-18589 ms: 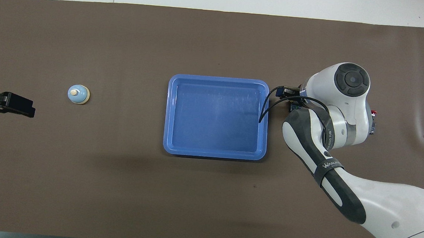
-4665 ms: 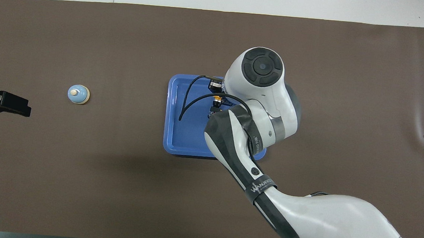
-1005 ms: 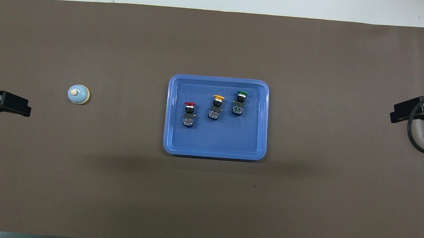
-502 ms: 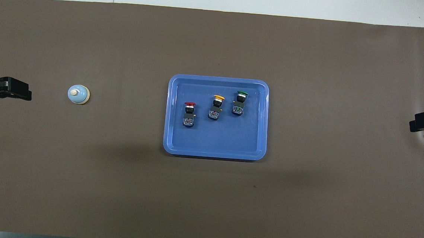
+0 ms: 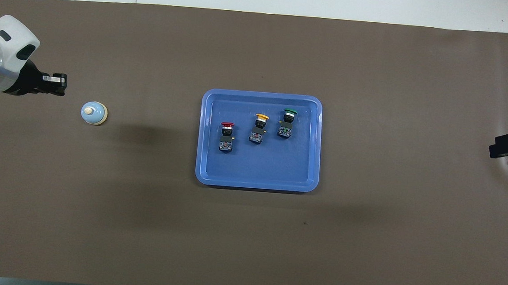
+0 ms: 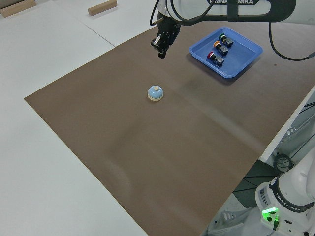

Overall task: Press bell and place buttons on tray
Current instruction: 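Move the left gripper toward the call bell again, then press down on the call bell with the left gripper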

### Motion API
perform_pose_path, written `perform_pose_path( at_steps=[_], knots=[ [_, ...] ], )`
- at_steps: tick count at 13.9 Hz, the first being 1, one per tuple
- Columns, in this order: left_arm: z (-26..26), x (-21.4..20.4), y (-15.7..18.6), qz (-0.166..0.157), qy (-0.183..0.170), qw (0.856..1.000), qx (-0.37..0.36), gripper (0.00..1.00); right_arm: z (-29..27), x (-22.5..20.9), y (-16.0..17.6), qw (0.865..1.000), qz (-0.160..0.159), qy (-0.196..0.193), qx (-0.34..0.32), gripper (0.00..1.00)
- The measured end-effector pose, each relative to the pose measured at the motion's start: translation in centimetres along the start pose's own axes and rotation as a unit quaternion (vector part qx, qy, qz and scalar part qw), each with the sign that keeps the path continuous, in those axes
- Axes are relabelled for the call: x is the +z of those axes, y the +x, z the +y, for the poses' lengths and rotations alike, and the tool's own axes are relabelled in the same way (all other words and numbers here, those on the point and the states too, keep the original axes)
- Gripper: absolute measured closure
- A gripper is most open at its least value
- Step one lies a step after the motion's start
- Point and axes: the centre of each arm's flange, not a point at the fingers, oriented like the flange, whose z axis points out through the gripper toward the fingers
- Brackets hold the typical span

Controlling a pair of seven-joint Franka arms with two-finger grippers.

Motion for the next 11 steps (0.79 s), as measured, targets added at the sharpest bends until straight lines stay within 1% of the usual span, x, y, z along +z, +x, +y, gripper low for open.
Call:
perform_pose_path(
  at_steps=[3,8,11],
  knots=[
    [-0.3,4.5,1.3,-0.003,-0.001,1.000,0.002,0.99,0.0,0.0,0.0,1.000,0.000,0.000,0.000,0.00],
    [-1.5,6.5,1.1,-0.009,0.000,1.000,-0.007,0.99,0.0,0.0,0.0,1.000,-0.001,0.000,0.000,0.00],
    [-1.7,7.9,0.3,-0.019,0.001,1.000,-0.009,0.99,0.0,0.0,0.0,1.000,-0.001,0.000,0.000,0.00]
  ],
)
